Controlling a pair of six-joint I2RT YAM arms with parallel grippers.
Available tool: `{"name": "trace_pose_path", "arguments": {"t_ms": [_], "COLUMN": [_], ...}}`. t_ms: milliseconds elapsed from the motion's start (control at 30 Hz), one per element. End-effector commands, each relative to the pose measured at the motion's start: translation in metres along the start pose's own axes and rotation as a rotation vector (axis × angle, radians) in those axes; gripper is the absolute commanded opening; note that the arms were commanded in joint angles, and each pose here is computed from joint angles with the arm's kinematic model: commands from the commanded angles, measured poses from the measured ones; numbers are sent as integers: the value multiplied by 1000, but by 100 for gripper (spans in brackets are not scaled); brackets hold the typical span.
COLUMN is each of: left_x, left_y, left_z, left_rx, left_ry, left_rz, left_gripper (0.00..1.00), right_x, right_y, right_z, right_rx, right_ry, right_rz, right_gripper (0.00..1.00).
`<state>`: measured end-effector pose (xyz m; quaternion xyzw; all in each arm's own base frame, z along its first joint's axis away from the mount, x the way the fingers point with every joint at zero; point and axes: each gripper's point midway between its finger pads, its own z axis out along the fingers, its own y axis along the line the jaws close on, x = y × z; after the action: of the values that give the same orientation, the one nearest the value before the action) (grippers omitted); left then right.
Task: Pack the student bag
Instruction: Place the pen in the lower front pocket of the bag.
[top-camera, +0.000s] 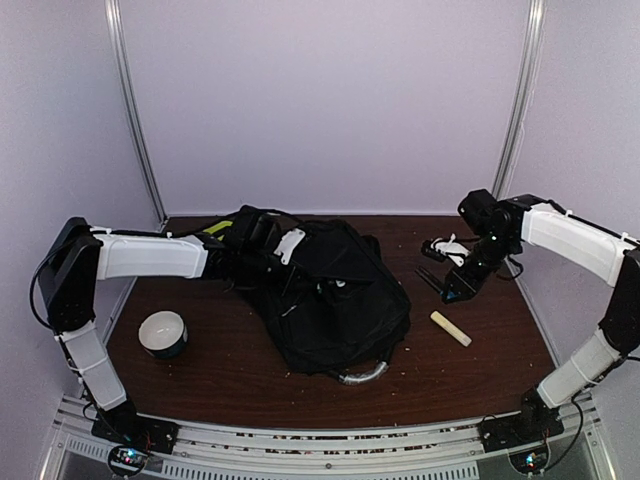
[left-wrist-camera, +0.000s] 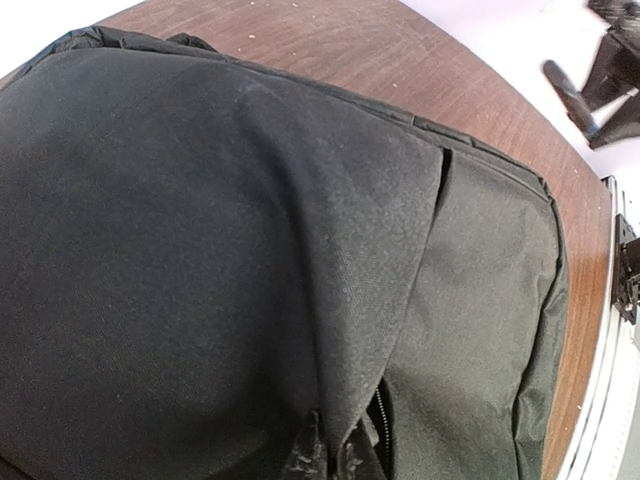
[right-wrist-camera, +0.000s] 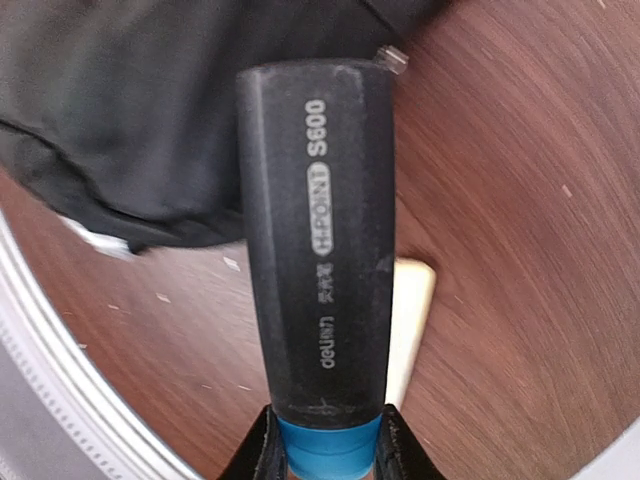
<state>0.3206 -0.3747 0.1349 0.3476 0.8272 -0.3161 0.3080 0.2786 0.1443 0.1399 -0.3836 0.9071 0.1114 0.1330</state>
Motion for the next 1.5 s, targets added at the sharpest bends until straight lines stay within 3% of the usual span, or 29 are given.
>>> {"name": "trace_pose_path", "arguments": {"t_ms": [0,333,600,1133,1467], "left_x": [-49,-63,-72,-76,-76], "left_y": [-10,-11,-12,-16,-19], "left_z": [-7,-13,-18,-21,-22], "left_rx": [25,11,4,25,37], "left_ry": [-150,-182,-203,-218,-223], "left_rz": [30,35,23,3,-5], "left_gripper": [0,0,0,0,0], "right_x": [-29,-79,-98,-127,-160], "right_y": [48,115,145,147,150], "right_z": [-7,12,37,81,98], "right_rx": [-154,-369,-435,-421,-445], "right_ry": [-43,-20,45,101,56], "right_rz": [-28,-71,-54,81,199], "right_gripper": [18,19,18,20,21]}}
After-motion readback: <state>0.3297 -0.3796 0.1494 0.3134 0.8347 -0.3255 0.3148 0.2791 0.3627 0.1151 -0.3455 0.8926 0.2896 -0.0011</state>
